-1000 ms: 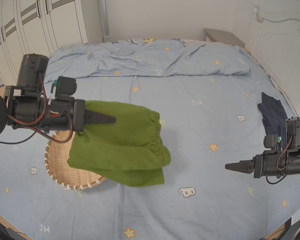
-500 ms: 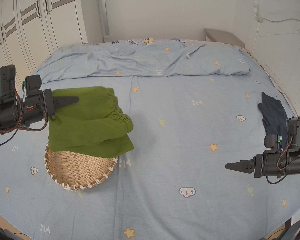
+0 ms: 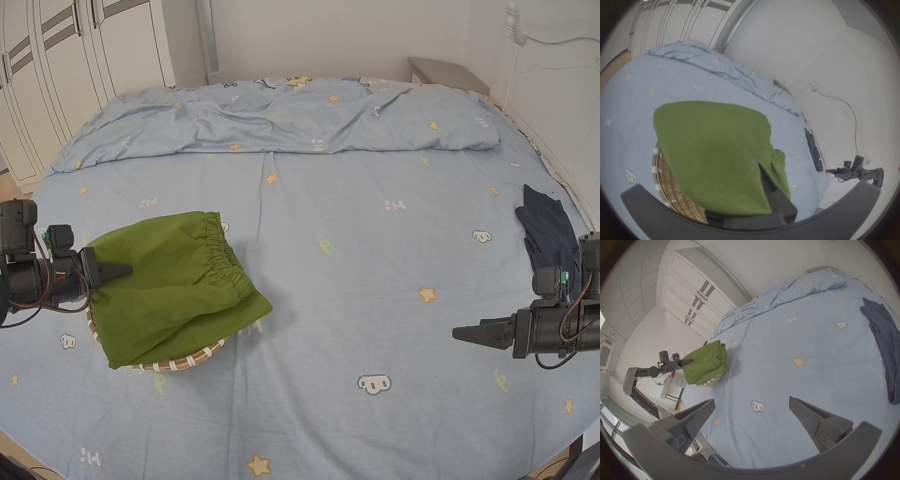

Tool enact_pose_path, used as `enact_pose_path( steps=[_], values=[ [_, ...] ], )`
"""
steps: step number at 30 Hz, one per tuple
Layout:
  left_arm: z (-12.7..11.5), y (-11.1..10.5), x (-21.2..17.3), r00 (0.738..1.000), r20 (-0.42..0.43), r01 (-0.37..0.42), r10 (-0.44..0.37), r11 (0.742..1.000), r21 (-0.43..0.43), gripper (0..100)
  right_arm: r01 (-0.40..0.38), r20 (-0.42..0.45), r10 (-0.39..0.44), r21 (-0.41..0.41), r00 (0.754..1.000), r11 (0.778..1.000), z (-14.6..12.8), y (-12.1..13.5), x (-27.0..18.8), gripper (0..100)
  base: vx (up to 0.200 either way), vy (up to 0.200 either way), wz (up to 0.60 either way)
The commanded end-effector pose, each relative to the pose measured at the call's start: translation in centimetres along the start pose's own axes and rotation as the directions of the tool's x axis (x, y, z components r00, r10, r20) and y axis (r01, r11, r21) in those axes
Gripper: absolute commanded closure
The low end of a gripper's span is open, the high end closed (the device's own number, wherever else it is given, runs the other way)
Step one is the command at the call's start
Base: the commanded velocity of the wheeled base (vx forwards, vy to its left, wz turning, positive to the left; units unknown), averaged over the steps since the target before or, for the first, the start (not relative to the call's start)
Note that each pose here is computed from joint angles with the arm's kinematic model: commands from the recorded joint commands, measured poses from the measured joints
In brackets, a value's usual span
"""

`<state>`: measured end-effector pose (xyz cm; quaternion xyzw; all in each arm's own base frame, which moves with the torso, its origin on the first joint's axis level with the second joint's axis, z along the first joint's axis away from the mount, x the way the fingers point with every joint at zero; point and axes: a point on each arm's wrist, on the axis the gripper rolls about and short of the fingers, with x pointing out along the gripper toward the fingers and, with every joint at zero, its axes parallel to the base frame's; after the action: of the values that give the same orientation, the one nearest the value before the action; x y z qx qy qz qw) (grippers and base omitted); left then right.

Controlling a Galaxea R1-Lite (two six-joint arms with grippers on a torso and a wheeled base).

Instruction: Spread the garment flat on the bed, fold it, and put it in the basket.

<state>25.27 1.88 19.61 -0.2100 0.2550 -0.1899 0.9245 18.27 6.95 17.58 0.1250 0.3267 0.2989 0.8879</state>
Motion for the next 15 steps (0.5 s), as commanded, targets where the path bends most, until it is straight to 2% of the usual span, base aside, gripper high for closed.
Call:
enact_pose_path(
  steps=[1,5,9,15],
  values=[
    [-1.8,3.1,2.7,0.990,-0.130,-0.068,0.054,0.992,-0.107,100,-0.015,0.015,0.015,-0.016,1.000,1.000,0.0,0.5,-0.6,0,0.000,0.000,0.00],
    [-2.3,5.0,4.8,0.974,-0.217,-0.109,0.071,0.980,-0.166,100,-0.026,-0.010,0.026,-0.018,1.000,0.999,-0.3,0.8,-0.3,0,0.000,0.000,0.00],
    [-2.1,6.5,5.5,0.969,-0.228,-0.136,0.091,0.972,-0.191,100,-0.028,-0.016,0.028,-0.019,0.999,0.999,-0.4,0.8,-0.3,0,0.000,0.000,0.00],
    [-2.3,7.1,6.3,0.959,-0.257,-0.171,0.117,0.965,-0.200,100,-0.028,-0.017,0.027,-0.019,0.999,0.999,-0.4,0.8,-0.2,0,0.000,0.000,0.00]
  ],
)
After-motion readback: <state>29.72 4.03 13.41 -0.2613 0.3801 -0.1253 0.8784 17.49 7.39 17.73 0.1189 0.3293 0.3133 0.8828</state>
